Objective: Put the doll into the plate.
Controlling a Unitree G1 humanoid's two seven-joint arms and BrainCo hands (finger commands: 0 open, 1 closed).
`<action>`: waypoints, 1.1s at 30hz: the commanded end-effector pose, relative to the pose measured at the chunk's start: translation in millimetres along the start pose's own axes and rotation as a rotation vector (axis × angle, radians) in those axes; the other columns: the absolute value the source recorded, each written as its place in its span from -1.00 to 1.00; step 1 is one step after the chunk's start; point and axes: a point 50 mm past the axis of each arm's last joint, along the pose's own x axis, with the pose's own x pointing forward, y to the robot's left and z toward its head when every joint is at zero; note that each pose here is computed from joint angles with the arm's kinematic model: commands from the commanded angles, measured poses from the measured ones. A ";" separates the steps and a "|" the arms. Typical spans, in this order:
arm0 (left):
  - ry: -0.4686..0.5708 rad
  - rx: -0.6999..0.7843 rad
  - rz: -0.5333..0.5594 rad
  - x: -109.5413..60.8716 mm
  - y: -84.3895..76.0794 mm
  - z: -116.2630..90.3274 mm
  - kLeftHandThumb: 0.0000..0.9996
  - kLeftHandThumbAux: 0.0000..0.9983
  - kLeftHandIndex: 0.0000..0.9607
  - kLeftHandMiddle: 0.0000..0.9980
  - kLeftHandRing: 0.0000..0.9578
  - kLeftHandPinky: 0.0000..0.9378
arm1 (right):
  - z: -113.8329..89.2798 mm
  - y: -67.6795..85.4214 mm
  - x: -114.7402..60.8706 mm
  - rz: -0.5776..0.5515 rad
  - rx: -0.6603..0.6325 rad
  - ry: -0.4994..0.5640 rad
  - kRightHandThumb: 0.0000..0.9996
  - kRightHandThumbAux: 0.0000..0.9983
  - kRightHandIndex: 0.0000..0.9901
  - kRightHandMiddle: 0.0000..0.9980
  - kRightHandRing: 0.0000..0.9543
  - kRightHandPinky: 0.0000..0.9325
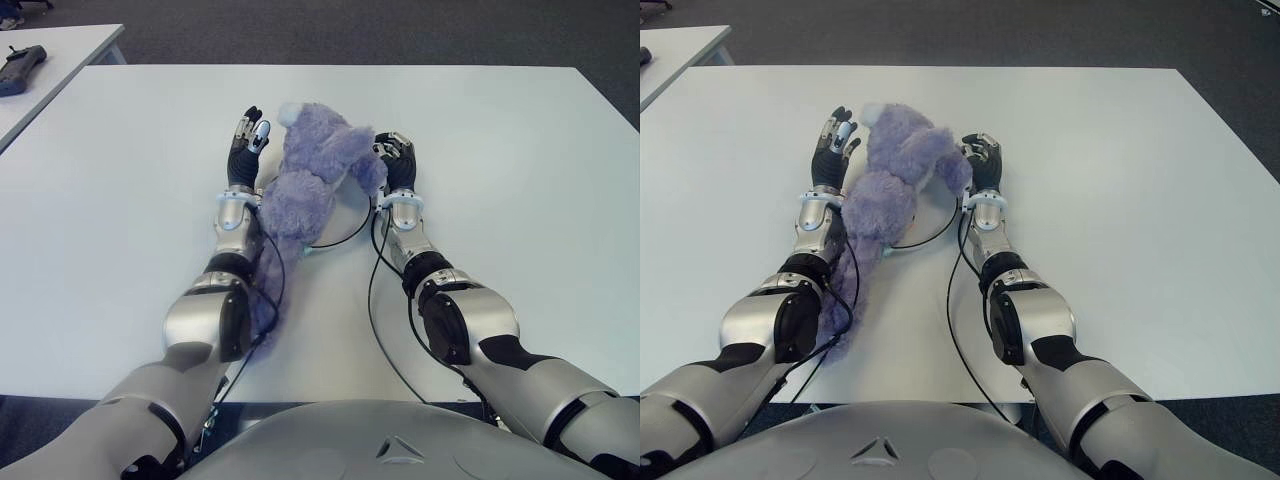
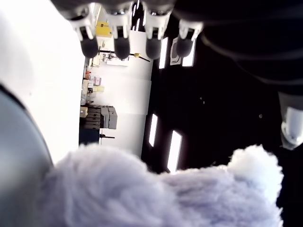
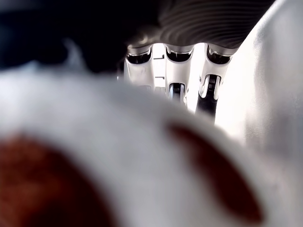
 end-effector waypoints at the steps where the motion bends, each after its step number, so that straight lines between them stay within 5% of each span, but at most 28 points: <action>1: 0.438 -0.022 0.246 -141.3 21.3 -110.1 -1.00 -0.16 -1.00 -1.00 -1.00 -1.00 | -94.4 2.2 -78.5 0.016 -0.023 0.414 0.37 0.49 -0.18 -0.28 -0.26 -0.37; 13: 0.409 0.141 0.375 -160.7 51.0 -104.9 -1.00 -0.08 -1.00 -1.00 -1.00 -1.00 | -95.5 0.6 -81.6 0.021 -0.028 0.394 0.37 0.49 -0.18 -0.27 -0.24 -0.32; 19: 0.476 0.155 0.416 -176.4 61.4 -110.8 -1.00 -0.01 -1.00 -1.00 -1.00 -1.00 | -95.9 1.1 -83.4 0.026 -0.037 0.384 0.37 0.49 -0.18 -0.27 -0.23 -0.32; 33: 0.434 -0.050 0.530 -171.9 71.7 -108.2 -1.00 0.20 -0.98 -0.96 -0.98 -0.91 | -94.6 6.1 -85.8 0.027 -0.020 0.371 0.37 0.49 -0.18 -0.31 -0.26 -0.24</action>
